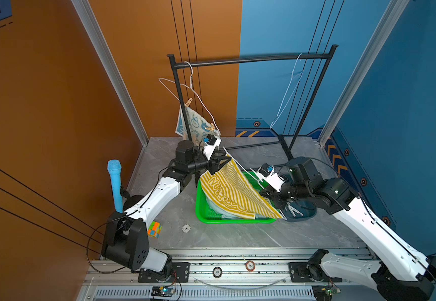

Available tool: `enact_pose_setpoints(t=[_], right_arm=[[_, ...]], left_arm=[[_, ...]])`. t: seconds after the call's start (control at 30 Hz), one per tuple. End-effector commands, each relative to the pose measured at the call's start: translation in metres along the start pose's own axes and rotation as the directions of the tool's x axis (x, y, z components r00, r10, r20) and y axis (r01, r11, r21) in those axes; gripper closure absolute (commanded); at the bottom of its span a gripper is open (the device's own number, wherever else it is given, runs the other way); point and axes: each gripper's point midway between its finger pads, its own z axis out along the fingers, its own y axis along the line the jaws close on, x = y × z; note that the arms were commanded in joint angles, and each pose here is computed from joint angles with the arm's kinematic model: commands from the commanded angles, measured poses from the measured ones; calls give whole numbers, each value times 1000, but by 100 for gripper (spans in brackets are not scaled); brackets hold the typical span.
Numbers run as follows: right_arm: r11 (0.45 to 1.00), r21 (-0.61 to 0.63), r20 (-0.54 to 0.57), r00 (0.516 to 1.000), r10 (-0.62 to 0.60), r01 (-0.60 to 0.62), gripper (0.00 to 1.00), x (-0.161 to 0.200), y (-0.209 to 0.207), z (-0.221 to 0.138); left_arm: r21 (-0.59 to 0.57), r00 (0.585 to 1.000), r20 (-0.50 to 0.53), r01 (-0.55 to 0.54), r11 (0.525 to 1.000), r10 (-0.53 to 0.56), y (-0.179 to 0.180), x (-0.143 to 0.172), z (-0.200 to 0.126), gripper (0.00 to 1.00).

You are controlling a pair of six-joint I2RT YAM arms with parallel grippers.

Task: Remove the clothespins securing towels to the hanger
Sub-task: Remove the towel from the hanger.

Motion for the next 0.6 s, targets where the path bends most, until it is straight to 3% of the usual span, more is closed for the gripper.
enact_pose_setpoints(t=[0.0,0.57], right_arm=[[1000,16,9,1000,-3,3,100,-2,-2,1],[999,35,-4,1000,8,-8,100,1,-7,4]], left_arm=[[-19,999,20,-36,999,36,-2,-8,-4,58],[-31,1000,-11,-28,999,28,-3,5,-6,60]])
